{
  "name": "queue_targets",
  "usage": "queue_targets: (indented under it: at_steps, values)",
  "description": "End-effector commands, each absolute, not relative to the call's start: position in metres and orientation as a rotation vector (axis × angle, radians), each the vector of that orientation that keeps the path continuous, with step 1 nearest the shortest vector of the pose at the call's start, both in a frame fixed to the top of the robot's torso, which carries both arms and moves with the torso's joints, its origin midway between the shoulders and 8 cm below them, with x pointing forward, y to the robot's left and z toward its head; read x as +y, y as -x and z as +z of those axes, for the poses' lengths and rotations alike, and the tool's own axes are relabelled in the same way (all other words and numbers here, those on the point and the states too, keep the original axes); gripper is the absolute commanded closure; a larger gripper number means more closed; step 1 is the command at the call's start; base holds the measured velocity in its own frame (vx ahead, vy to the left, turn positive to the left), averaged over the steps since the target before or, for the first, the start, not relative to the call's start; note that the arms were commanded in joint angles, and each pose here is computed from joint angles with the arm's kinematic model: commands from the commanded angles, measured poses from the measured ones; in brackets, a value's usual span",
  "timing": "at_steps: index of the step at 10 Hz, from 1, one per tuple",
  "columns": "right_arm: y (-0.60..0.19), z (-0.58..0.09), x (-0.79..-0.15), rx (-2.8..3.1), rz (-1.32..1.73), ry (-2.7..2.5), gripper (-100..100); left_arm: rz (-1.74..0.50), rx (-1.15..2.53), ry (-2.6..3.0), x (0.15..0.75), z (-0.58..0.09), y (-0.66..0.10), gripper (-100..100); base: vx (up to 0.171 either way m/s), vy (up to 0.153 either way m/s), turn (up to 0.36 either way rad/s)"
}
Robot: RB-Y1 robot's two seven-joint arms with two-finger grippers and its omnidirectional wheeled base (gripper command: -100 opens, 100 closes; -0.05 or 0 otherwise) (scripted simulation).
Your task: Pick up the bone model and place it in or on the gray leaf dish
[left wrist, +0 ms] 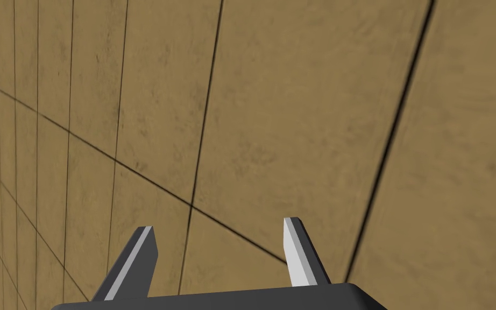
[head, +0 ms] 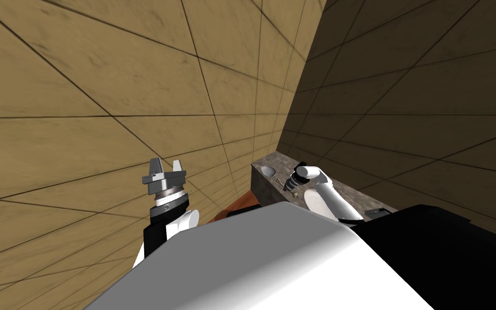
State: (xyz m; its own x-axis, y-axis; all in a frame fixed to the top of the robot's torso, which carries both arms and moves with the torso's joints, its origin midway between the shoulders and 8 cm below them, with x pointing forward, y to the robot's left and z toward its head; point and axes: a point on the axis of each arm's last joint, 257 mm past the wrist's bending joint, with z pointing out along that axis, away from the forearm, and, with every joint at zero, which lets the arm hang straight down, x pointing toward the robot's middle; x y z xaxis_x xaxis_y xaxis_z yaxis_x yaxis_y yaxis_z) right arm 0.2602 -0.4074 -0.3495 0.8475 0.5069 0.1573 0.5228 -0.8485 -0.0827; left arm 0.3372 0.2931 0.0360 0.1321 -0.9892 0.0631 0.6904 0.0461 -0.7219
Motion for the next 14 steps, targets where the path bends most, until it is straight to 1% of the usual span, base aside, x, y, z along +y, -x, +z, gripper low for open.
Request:
queue_targets:
  at_steps: [1, 4, 5, 6, 9, 10, 11, 14]
  values:
    - [-0.260, -0.349, -0.407, -0.812, -0.196, 2.901, 100, -1.378, 0.532, 0.706, 0.293, 0.036, -0.337, 0, 0.000, 0.000, 0.000]
    - [-0.260, -0.349, -0.408, -0.813, -0.197, 2.902, 100, -1.378, 0.532, 0.706, 0.293, 0.036, -0.337, 0, 0.000, 0.000, 0.000]
    - [-0.260, -0.349, -0.408, -0.813, -0.197, 2.902, 0, -1.378, 0.532, 0.706, 0.293, 0.036, -0.337, 0, 0.000, 0.000, 0.000]
    - [-0.260, -0.339, -0.405, -0.816, -0.197, 2.899, 100, -1.378, 0.532, 0.706, 0.293, 0.036, -0.337, 0, 0.005, -0.017, -0.041]
    - [-0.261, -0.333, -0.404, -0.821, -0.198, 2.898, 100, -1.378, 0.532, 0.706, 0.293, 0.036, -0.337, 0, 0.005, -0.020, -0.015]
    - [-0.261, -0.332, -0.404, -0.820, -0.196, 2.898, 0, -1.378, 0.532, 0.706, 0.293, 0.036, -0.337, 0, 0.000, 0.000, 0.000]
    - [-0.279, -0.315, -0.422, -0.814, -0.250, 2.949, 100, -1.378, 0.532, 0.706, 0.293, 0.036, -0.337, 0, -0.031, 0.066, -0.001]
    - [-0.303, -0.291, -0.445, -0.822, -0.306, 3.009, 100, -1.378, 0.531, 0.706, 0.293, 0.036, -0.337, 0, -0.057, 0.120, 0.060]
